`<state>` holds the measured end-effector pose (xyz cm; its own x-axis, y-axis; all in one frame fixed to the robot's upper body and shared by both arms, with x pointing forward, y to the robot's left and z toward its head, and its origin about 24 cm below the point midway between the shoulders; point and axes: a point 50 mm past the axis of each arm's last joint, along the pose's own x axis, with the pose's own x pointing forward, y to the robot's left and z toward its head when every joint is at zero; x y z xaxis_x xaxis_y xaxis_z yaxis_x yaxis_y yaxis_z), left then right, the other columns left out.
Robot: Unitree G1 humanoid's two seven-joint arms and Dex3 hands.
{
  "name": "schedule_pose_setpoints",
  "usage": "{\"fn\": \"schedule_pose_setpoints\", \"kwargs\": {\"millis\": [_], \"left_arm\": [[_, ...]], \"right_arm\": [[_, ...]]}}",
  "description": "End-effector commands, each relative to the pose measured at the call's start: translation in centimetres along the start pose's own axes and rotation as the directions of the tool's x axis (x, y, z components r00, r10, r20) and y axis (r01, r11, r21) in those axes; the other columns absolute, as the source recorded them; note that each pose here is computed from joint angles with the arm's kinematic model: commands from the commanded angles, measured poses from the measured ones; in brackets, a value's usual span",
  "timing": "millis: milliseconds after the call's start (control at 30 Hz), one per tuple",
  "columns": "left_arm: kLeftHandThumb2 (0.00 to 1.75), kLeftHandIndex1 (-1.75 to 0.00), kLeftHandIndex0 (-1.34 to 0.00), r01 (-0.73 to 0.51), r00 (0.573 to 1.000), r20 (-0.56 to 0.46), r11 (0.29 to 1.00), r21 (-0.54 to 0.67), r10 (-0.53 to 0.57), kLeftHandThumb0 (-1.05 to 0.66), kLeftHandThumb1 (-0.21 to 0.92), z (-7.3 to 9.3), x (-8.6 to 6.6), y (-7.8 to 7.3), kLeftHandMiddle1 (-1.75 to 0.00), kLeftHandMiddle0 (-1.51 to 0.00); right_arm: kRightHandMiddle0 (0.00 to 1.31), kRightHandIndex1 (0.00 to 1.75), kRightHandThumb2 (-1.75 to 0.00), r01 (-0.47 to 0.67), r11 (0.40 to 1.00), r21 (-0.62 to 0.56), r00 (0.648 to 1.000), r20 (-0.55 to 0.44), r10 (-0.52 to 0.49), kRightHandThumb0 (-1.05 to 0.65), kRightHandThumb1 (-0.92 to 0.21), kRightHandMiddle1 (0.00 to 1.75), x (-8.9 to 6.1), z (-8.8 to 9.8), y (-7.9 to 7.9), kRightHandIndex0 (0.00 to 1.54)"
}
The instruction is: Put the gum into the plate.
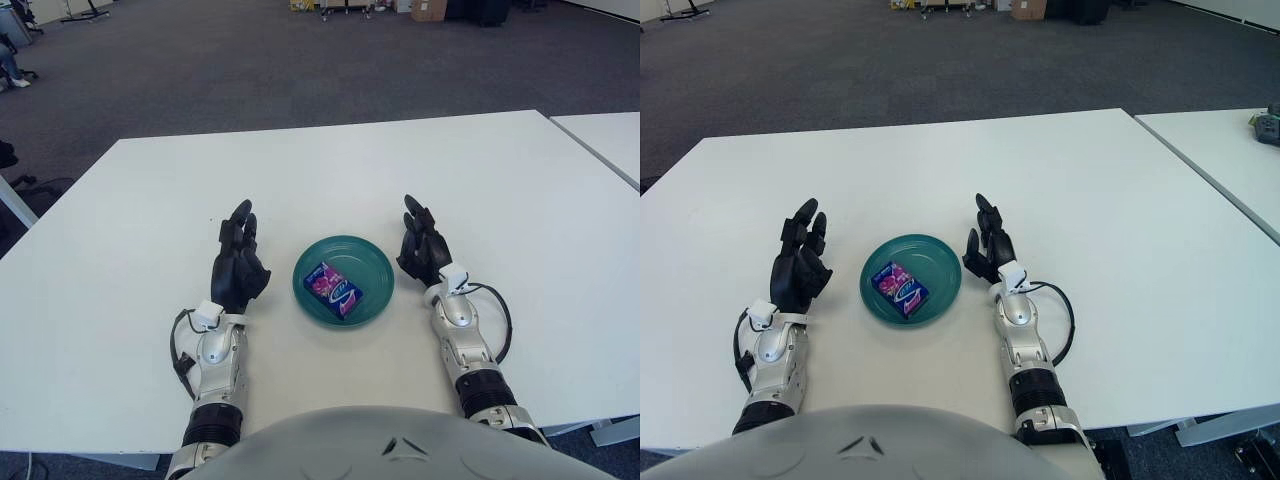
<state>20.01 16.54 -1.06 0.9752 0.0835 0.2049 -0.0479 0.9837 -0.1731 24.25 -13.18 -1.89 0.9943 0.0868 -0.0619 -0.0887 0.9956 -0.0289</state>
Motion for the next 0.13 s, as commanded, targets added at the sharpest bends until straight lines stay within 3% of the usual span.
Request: {"fn": "schedule_pose_setpoints", "kwargs": {"millis": [0, 100], "left_arm": [[1.03, -0.53, 0.00, -0.094, 0.977, -0.201, 0.993, -0.072, 0.078, -1.03, 0.92, -3.34, -4.16, -0.19, 0.00, -0.17], [1.03, -0.52, 0.00, -0.093, 0.976, -0.205, 0.993, -0.077, 0.075, -1.03, 0.92, -3.37, -4.29, -0.23, 0.00, -0.16]], "right_arm": [[0.00, 0.00, -1.03, 0.015, 1.000, 0.020, 0.983, -0.181, -0.011, -0.61, -0.92, 0.28, -2.25, -3.38, -0.02, 0.03], [0.00, 0.00, -1.02, 0.016, 1.000, 0.022, 0.983, -0.181, -0.012, -0.62, -0.92, 0.28, -2.31, -3.39, 0.02, 0.03]]}}
